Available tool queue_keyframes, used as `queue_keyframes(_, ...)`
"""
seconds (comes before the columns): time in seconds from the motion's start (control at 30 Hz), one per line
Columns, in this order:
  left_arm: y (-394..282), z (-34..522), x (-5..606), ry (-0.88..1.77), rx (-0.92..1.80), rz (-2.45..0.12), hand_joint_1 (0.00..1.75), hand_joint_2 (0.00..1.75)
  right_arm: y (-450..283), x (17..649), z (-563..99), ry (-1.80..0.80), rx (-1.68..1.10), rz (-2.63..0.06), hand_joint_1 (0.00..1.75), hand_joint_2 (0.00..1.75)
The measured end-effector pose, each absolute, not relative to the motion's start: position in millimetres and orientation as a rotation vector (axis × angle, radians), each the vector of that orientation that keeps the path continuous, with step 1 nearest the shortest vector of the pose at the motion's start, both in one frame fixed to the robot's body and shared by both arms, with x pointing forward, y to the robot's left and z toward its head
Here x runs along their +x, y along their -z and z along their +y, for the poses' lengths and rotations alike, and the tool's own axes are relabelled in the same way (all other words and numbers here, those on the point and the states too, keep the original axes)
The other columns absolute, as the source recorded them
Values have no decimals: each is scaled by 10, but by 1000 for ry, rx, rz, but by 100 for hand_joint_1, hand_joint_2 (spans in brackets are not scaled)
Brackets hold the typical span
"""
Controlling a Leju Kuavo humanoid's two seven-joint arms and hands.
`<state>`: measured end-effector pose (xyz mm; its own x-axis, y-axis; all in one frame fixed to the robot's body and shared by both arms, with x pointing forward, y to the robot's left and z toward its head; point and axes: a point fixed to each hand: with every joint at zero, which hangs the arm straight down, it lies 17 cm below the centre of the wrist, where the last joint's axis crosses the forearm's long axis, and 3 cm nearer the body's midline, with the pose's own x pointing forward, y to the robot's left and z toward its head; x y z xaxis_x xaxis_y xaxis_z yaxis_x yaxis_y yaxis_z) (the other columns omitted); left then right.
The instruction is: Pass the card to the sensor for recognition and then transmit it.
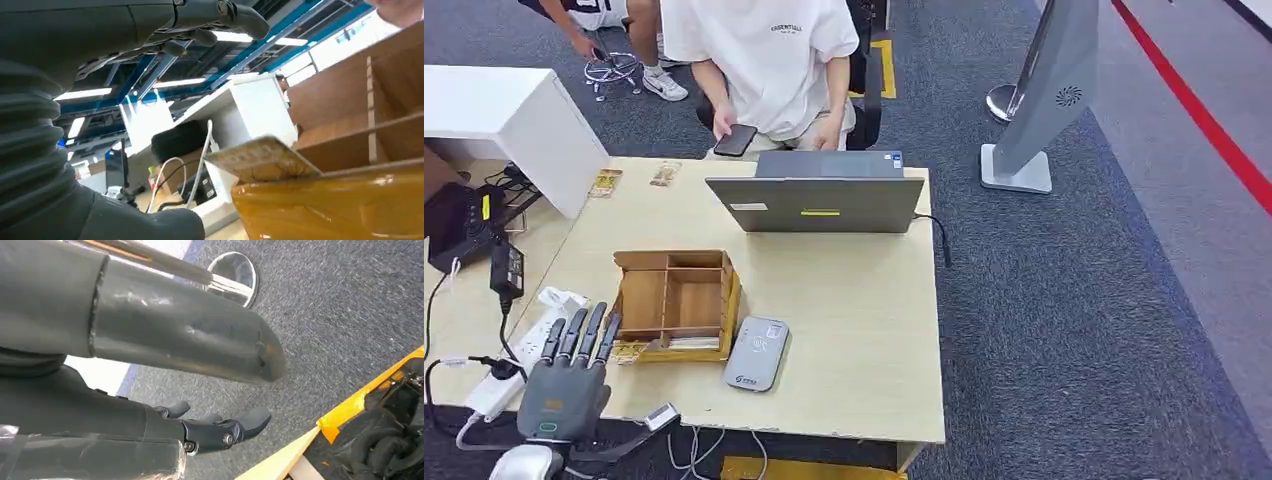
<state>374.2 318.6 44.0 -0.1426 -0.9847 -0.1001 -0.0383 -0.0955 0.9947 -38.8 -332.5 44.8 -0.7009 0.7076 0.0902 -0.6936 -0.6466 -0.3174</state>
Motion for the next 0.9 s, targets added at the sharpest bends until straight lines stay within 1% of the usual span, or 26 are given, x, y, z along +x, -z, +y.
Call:
queue_keyframes(0.2,-311,3171,3857,1369,1242,-1269,0,175,-448,-368,-3337,-2297,-56,-417,0,0)
queue_keyframes(0.6,-384,2984,4062,1337,1243,-1302,0,175,-451,-283,-3324,-2288,-70,-428,0,0)
queue_keyframes(0.9,-397,2932,4095,1318,1230,-1310,0,175,-448,-253,-3312,-2293,-75,-436,0,0)
